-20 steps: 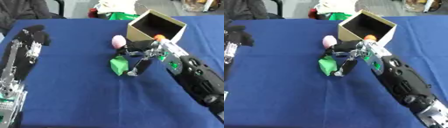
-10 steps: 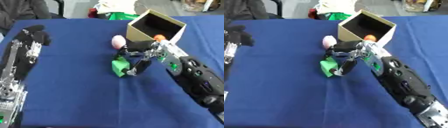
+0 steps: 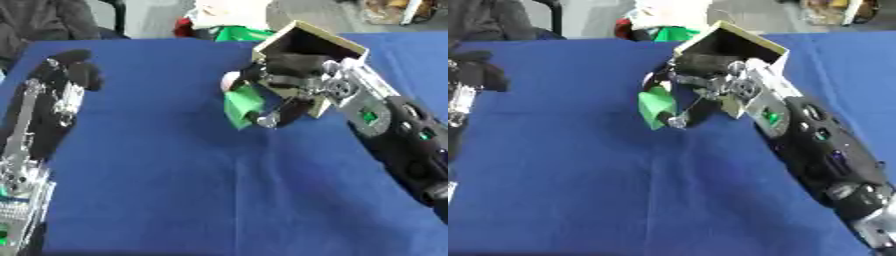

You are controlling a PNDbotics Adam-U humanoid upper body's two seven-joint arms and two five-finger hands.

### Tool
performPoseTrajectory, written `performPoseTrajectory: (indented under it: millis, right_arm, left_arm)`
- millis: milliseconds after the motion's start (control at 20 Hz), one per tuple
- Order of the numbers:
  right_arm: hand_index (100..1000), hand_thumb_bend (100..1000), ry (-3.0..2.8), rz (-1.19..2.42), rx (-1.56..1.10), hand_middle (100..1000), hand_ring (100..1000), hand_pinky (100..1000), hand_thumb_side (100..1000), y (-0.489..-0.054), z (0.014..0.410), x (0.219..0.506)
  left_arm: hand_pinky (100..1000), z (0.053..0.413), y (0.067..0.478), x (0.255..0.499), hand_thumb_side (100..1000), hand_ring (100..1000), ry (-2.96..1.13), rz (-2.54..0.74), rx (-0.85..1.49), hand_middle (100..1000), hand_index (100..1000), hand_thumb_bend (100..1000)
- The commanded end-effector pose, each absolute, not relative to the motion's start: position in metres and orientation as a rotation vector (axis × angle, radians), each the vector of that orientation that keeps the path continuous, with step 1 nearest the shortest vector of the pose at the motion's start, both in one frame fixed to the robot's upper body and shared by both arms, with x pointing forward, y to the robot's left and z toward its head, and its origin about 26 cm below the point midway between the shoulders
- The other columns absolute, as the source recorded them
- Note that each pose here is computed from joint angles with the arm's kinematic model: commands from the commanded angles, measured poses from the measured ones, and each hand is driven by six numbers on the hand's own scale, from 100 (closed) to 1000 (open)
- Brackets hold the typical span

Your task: Pick up objects on the table and place them in the box.

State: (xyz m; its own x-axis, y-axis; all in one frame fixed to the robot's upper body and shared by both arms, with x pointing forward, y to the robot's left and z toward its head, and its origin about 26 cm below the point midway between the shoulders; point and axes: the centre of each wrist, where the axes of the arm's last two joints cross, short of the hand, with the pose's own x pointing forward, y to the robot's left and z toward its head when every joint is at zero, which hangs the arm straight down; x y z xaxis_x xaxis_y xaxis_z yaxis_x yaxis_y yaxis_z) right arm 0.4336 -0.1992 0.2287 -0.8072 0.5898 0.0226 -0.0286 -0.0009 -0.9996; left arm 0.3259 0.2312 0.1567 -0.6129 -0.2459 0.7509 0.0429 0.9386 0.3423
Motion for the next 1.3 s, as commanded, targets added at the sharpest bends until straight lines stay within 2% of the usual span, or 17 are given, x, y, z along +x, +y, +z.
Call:
performPoseTrajectory:
  millis: [50,400,800,900,1050,1150,1300]
  right_arm:
    - [668,100,-1.883,1.691,-0.764,537,816,800,290,-0.226,0.253,0.440]
    - [675,100,-1.828,1.369,-1.051,540,814,794,261,-0.274,0.233,0.461]
    - [704,100,-1.653,1.352,-1.133,574,817,800,277,-0.307,0.195,0.471]
    - [745,100,-1.626,1.367,-1.140,621,822,803,281,-0.311,0.191,0.472]
    - [906,149,-1.602,1.392,-1.142,766,849,821,312,-0.312,0.187,0.472]
    - [972,203,-1.592,1.413,-1.142,852,873,837,329,-0.312,0.188,0.472]
    - [997,262,-1.605,1.430,-1.145,923,892,849,354,-0.308,0.193,0.471]
  left_arm:
    - [634,0.163,0.234,0.325,691,609,-2.215,-0.427,0.164,579,779,234]
    - [633,0.164,0.235,0.325,690,608,-2.216,-0.431,0.168,578,779,235]
    - [633,0.164,0.235,0.325,689,607,-2.218,-0.429,0.171,577,779,238]
    - [633,0.164,0.235,0.325,688,607,-2.218,-0.428,0.172,577,779,240]
    - [633,0.164,0.235,0.325,689,607,-2.219,-0.427,0.173,577,779,240]
    - [633,0.165,0.235,0.325,689,606,-2.219,-0.427,0.174,577,779,240]
    - [633,0.164,0.236,0.325,689,606,-2.218,-0.427,0.176,576,779,241]
